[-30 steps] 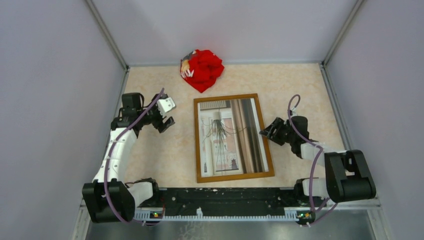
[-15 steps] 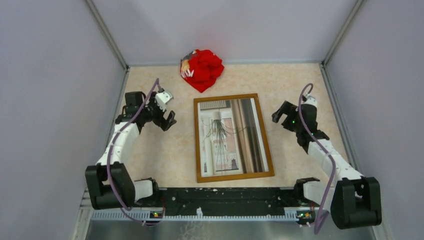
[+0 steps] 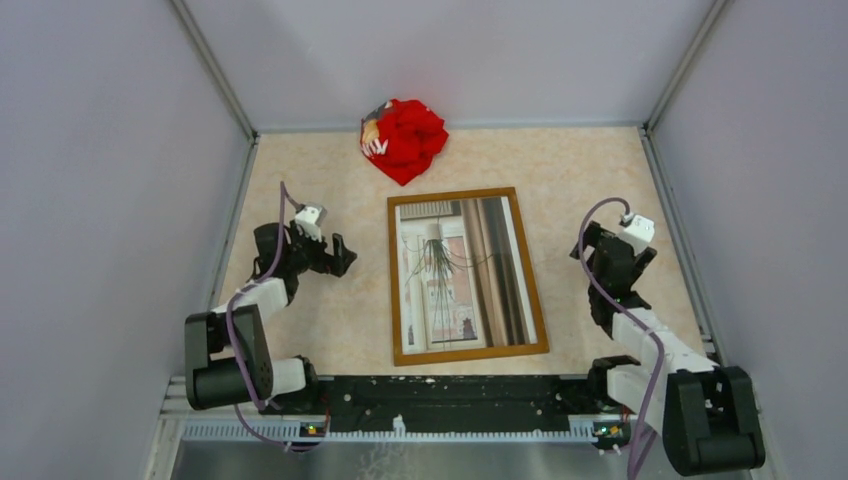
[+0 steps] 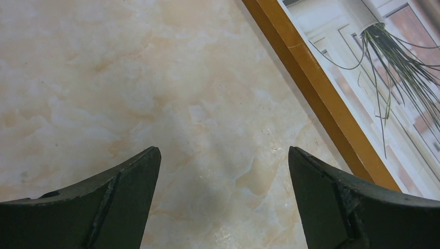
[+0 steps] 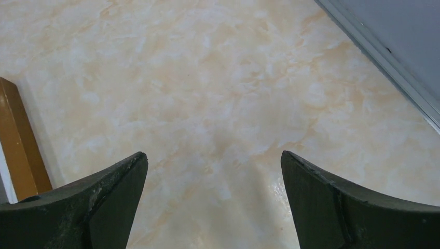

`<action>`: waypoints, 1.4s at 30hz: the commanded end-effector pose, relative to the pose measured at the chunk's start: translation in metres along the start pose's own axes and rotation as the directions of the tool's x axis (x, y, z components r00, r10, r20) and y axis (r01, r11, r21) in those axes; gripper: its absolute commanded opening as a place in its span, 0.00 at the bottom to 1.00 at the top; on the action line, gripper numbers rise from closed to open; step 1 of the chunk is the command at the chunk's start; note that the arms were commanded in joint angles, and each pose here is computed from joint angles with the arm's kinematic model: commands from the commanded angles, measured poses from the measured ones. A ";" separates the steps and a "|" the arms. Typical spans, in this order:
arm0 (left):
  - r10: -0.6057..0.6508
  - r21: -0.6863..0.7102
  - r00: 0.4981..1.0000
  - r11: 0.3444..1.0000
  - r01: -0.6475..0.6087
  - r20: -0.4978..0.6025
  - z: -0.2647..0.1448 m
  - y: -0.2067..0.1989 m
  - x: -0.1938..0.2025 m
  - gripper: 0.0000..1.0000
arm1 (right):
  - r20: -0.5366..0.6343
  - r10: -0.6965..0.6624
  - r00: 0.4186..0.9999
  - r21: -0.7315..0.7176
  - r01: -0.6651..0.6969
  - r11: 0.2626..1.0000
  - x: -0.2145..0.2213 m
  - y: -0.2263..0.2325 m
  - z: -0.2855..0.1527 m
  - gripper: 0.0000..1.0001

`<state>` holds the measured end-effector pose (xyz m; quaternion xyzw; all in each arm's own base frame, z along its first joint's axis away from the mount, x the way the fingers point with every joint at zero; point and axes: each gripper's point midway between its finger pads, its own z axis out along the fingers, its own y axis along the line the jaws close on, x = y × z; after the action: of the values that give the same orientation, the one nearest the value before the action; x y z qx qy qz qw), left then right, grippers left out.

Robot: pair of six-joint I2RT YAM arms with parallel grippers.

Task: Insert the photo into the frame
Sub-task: Reset both arms

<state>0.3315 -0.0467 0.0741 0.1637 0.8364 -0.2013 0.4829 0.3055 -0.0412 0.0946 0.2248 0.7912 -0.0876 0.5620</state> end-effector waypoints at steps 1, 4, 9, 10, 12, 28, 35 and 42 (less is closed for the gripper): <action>0.033 -0.056 0.976 0.998 -0.021 0.215 0.003 0.009 -0.035 0.99 | 0.185 0.034 0.982 0.026 -0.039 0.999 -0.029 -0.006 0.006 0.99; 0.059 -0.067 0.961 0.997 -0.042 0.270 0.003 0.009 -0.035 0.99 | 0.248 0.052 0.967 0.011 -0.056 0.998 -0.031 -0.006 0.008 0.99; 0.128 -0.119 0.925 0.989 -0.091 0.358 -0.001 0.013 -0.045 0.99 | 0.295 0.033 0.955 0.001 -0.035 0.999 -0.036 0.000 0.017 0.99; 0.145 -0.133 0.919 0.986 -0.102 0.367 0.000 0.015 -0.044 0.99 | 0.306 0.015 0.952 0.004 -0.017 1.000 -0.038 0.000 0.018 0.99; 0.166 -0.151 0.907 0.982 -0.116 0.386 -0.001 0.018 -0.047 0.99 | 0.350 0.007 0.937 0.008 -0.011 1.000 -0.044 -0.001 0.017 0.99; 0.244 -0.225 0.896 0.960 -0.168 0.372 0.022 0.018 -0.037 0.99 | 0.311 -0.067 0.948 -0.127 0.111 0.986 -0.024 0.027 0.038 0.99; 0.232 -0.218 0.905 0.963 -0.161 0.356 0.023 0.018 -0.035 0.99 | 0.317 -0.068 0.946 -0.130 0.114 0.985 -0.024 0.027 0.036 0.99; 0.233 -0.226 0.908 0.961 -0.160 0.347 0.025 0.020 -0.034 0.99 | 0.322 -0.068 0.944 -0.129 0.115 0.985 -0.025 0.027 0.036 0.99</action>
<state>0.3658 -0.0444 0.0676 0.1467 0.7502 -0.1111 0.6351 0.3495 -0.0387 0.0933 0.1276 0.7226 -0.0981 0.6723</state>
